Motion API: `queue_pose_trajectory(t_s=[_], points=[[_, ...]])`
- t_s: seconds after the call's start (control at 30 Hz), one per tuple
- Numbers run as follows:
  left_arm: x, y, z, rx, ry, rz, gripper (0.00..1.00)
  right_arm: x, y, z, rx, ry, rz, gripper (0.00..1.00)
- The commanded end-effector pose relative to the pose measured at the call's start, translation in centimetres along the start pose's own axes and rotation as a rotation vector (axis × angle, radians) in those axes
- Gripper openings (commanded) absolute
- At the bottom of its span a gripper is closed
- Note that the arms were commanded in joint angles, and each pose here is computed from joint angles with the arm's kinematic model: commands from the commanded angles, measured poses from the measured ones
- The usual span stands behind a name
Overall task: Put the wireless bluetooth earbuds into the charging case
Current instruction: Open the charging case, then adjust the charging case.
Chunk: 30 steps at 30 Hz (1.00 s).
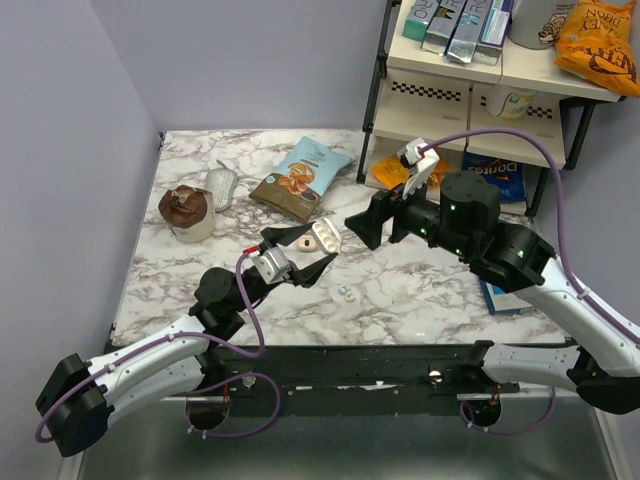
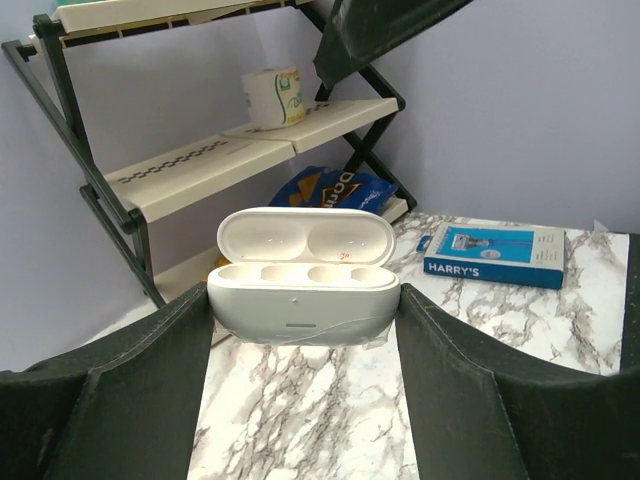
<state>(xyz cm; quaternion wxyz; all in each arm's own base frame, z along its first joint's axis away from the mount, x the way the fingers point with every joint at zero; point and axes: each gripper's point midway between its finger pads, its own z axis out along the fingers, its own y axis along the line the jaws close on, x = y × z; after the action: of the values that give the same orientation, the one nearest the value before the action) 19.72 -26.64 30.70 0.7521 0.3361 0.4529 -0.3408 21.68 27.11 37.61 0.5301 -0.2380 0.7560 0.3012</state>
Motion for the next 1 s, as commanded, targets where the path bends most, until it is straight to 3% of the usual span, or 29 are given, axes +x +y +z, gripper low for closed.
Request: queue_pose_trajectory(t_s=[0.0, 0.33, 0.57, 0.83, 0.97], points=[[-1.2, 0.7, 0.3, -0.032, -0.035, 0.016, 0.0, 1.2, 1.9, 1.9, -0.114, 0.035, -0.001, 0.87], [-1.7, 0.6, 0.9, -0.024, -0.047, 0.01, 0.0, 2.8, 2.4, 4.3, -0.131, 0.121, -0.006, 0.76], [-2.1, 0.6, 1.1, -0.021, -0.055, 0.011, 0.0, 3.6, 2.0, 5.1, -0.11, 0.153, -0.018, 0.54], [-2.5, 0.8, 1.5, -0.024, -0.062, 0.015, 0.0, 4.0, 1.8, 5.0, -0.103, 0.159, -0.026, 0.41], [-2.2, 0.9, 1.7, -0.029, -0.047, 0.009, 0.03, 3.8, 1.7, 4.8, -0.102, 0.152, -0.032, 0.24]])
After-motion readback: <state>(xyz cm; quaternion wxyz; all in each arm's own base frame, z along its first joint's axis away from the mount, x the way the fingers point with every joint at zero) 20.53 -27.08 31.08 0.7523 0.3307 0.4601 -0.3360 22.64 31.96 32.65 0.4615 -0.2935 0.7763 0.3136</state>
